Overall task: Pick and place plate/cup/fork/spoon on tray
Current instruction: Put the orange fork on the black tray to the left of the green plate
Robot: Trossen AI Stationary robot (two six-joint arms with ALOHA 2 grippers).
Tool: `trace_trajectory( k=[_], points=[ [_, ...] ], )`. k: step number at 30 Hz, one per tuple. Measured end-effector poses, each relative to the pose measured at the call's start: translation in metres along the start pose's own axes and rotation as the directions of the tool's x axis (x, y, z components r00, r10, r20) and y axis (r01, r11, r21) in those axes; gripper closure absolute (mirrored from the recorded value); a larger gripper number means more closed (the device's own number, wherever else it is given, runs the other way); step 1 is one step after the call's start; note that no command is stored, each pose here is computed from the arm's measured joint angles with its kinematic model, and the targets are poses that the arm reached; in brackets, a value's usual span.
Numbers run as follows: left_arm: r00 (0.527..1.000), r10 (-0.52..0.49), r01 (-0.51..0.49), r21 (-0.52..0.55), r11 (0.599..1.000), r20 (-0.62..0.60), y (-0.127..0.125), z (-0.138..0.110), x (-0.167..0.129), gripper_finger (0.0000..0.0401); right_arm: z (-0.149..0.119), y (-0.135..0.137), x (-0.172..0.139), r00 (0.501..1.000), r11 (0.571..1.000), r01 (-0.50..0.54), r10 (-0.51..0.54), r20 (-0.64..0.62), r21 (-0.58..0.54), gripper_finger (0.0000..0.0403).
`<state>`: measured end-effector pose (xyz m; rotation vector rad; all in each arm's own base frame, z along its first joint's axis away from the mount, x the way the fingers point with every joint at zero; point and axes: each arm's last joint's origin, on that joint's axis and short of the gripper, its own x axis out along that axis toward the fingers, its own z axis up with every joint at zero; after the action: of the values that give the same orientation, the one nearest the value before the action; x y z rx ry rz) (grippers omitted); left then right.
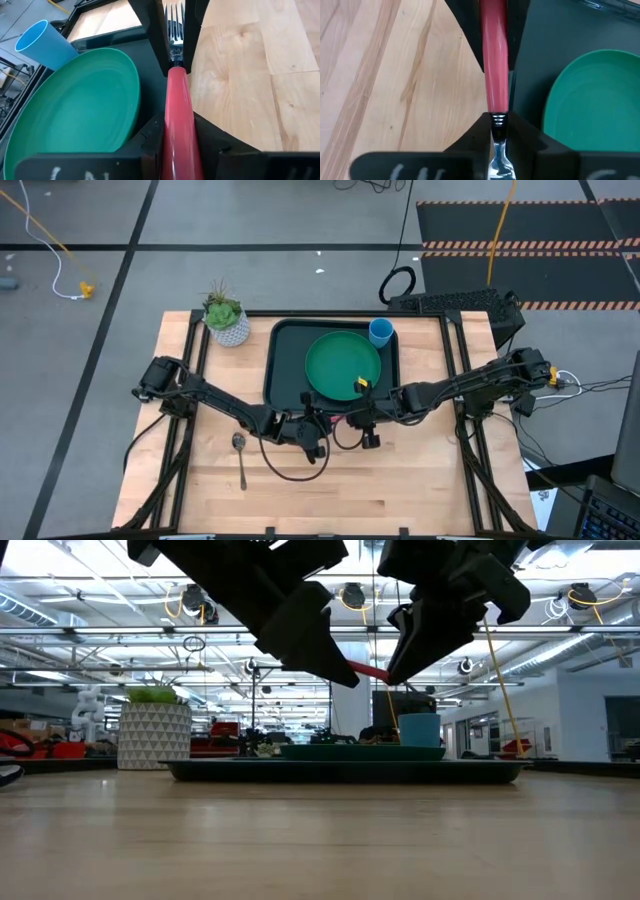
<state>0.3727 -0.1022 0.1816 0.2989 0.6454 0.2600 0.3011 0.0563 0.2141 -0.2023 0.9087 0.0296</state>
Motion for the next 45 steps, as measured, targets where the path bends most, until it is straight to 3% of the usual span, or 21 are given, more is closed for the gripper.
trace_trajectory(
  k=[7,15,21,28,33,39,45],
  points=[
    [1.0,-0.001,0.0,-0.026,1.0,-0.005,0.0,0.0,0.0,0.0338,0.003,-0.001,-0.004,0.999,1.0,0.005,-0.005,0.035,0.006,0.0294],
    [0.998,-0.002,0.001,-0.031,1.0,-0.057,0.002,-0.005,-0.003,0.0332,0.011,-0.008,-0.042,0.987,0.999,0.006,-0.014,0.162,0.048,0.0234],
    [0.995,0.012,-0.022,-0.101,0.995,-0.097,0.015,-0.002,-0.015,0.0338,0.002,-0.012,-0.069,0.973,0.995,0.039,-0.059,0.221,0.094,0.0225],
    [0.978,0.109,-0.139,-0.167,0.976,-0.179,0.038,-0.002,-0.042,0.0328,-0.026,-0.007,-0.078,0.953,0.989,0.083,-0.115,0.279,0.121,0.0228],
    [0.958,0.173,-0.229,-0.243,0.943,-0.23,0.054,-0.003,-0.06,0.0339,-0.048,-0.001,-0.072,0.95,0.992,0.072,-0.099,0.297,0.1,0.0229],
    [0.923,0.273,-0.356,-0.335,0.872,-0.272,0.07,-0.006,-0.076,0.0332,-0.072,0.002,-0.057,0.95,0.995,0.094,-0.097,0.296,0.024,0.0229],
    [0.878,0.319,-0.446,-0.367,0.816,-0.358,0.082,-0.016,-0.086,0.0339,-0.089,0.005,-0.044,0.935,0.995,0.097,-0.096,0.341,0.014,0.0229]
  ],
)
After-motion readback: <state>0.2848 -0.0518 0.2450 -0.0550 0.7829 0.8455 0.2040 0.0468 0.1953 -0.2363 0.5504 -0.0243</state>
